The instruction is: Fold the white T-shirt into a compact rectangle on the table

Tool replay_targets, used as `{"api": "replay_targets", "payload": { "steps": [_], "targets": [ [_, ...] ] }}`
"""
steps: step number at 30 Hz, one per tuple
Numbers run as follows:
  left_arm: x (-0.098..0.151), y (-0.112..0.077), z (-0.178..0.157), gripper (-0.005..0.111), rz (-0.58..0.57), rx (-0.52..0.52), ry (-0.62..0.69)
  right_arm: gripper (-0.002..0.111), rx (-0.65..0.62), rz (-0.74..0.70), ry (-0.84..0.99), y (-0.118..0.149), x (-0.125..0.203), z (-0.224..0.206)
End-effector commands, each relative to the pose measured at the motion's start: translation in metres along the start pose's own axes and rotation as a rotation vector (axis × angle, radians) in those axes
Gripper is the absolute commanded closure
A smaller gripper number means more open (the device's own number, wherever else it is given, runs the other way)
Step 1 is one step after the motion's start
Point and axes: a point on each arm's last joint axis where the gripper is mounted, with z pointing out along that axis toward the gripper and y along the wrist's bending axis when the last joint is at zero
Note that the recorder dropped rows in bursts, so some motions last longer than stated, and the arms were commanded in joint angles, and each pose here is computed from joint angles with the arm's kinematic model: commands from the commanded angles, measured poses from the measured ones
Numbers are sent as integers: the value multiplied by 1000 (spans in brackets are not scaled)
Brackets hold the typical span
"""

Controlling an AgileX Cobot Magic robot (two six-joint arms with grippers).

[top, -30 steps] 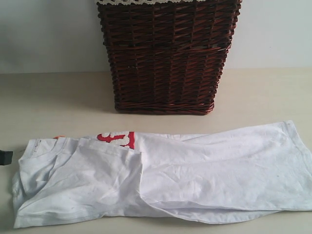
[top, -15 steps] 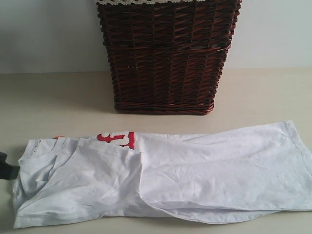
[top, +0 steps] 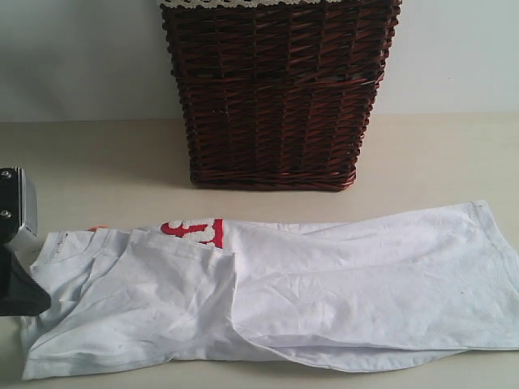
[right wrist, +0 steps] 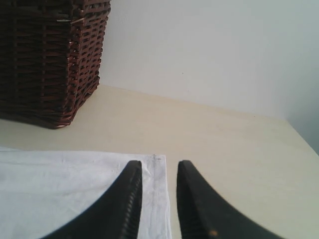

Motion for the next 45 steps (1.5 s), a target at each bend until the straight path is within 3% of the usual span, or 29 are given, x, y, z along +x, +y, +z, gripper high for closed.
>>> {"api": "replay_targets", "payload": {
  "steps": [1,5,8,13,16,20,33,45],
  "targets": [
    [-2,11,-16,107,-156,39,134,83,9,-1,-5,-1,0,0],
    [-5,27,-20,106,-253,-117,113,83,9,-1,-5,-1,0,0],
    [-8,36,-19,95,-354,-214,59,83,9,-1,-5,-1,0,0],
    [-7,50,-7,48,-730,-286,-12,83,9,-1,-5,-1,0,0],
    [-2,54,5,25,-810,-285,17,83,9,-1,-5,-1,0,0],
    [5,60,21,26,-791,-287,73,83,9,-1,-5,-1,0,0],
    [12,78,51,27,-792,-363,35,83,9,-1,-5,-1,0,0],
    [23,76,77,27,-822,-305,105,83,9,-1,-5,-1,0,0]
  ]
}}
